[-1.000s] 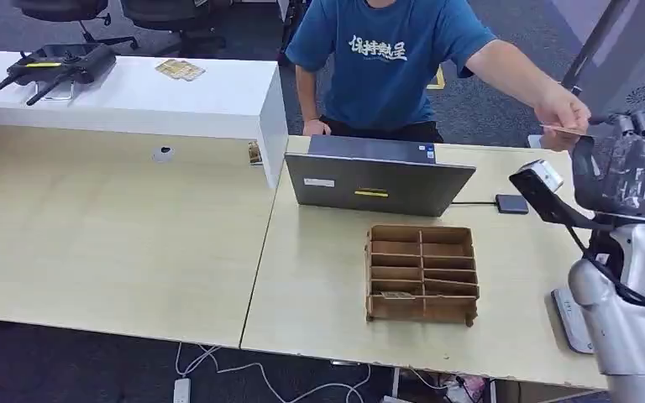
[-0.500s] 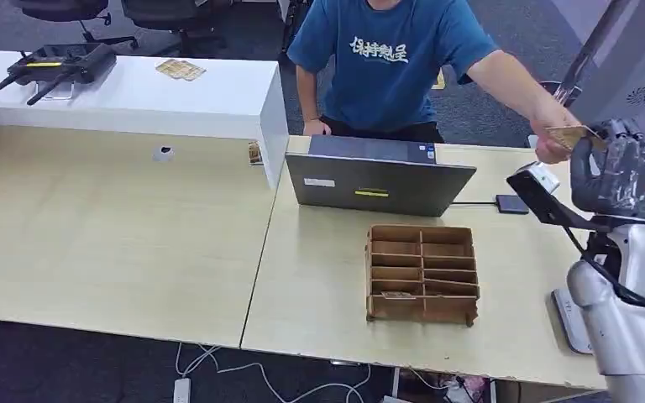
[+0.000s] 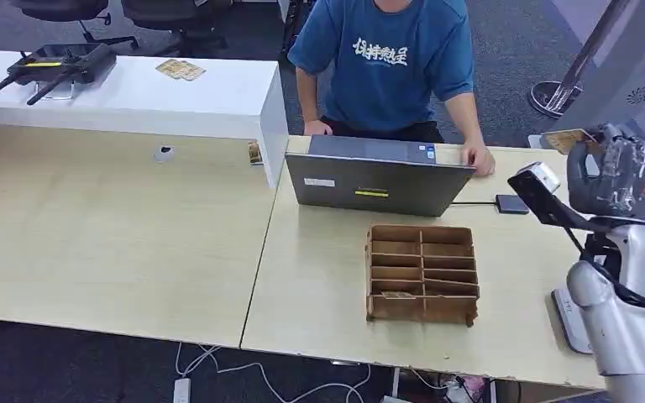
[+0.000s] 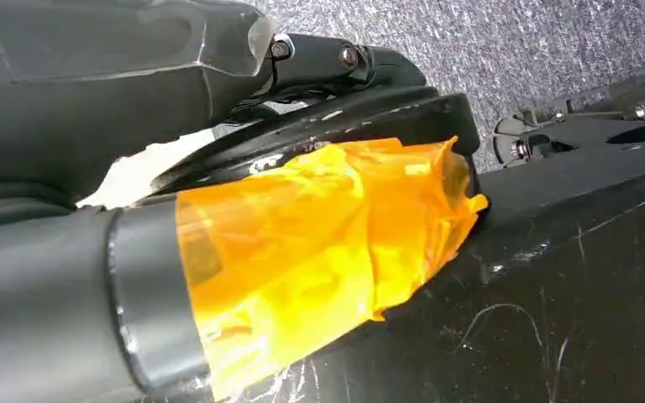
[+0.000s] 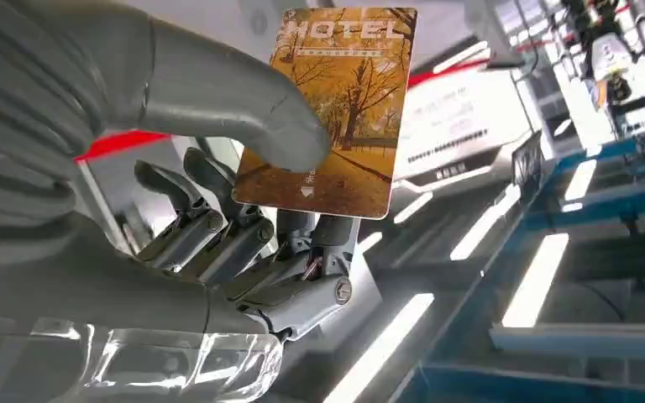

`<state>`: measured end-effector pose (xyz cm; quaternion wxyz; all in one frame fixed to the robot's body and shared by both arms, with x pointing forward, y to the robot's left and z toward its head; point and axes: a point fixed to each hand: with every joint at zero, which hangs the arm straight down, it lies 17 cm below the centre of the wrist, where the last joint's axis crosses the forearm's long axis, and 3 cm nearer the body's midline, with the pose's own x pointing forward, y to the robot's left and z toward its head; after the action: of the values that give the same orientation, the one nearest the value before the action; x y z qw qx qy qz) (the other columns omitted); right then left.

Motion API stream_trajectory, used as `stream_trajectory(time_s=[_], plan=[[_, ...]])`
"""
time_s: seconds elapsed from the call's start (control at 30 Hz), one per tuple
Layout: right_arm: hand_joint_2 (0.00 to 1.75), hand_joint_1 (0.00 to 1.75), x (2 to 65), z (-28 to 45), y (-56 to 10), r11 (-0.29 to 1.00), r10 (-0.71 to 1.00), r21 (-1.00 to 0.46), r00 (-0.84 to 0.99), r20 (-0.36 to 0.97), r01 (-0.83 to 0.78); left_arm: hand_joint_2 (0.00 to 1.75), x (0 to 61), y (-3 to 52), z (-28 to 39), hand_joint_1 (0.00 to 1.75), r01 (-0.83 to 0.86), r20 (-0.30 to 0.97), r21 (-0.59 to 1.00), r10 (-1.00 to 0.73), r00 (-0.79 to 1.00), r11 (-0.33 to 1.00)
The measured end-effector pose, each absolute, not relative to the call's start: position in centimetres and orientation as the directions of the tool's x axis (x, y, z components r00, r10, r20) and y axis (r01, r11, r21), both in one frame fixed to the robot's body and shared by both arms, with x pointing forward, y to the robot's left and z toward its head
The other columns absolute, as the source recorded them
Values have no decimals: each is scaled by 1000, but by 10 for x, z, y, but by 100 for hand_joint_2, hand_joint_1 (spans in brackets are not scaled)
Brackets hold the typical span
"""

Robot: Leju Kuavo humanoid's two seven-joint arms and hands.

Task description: Pass the card to the sensor for recognition and then transmit it.

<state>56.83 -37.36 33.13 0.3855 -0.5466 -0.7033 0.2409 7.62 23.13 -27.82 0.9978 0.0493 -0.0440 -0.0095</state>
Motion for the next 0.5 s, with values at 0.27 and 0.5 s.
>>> stream_trajectory(time_s=[0.27, 0.5], plan=[[175, 175, 575, 316, -383, 477, 868, -716, -147, 474, 510, 0, 76, 232, -278, 0, 2, 87, 99, -11, 996, 995], [175, 175, 583, 298, -386, 733, 662, -564, -209, 720, 379, 0, 77, 232, -278, 0, -18, 90, 101, 9, 996, 995]])
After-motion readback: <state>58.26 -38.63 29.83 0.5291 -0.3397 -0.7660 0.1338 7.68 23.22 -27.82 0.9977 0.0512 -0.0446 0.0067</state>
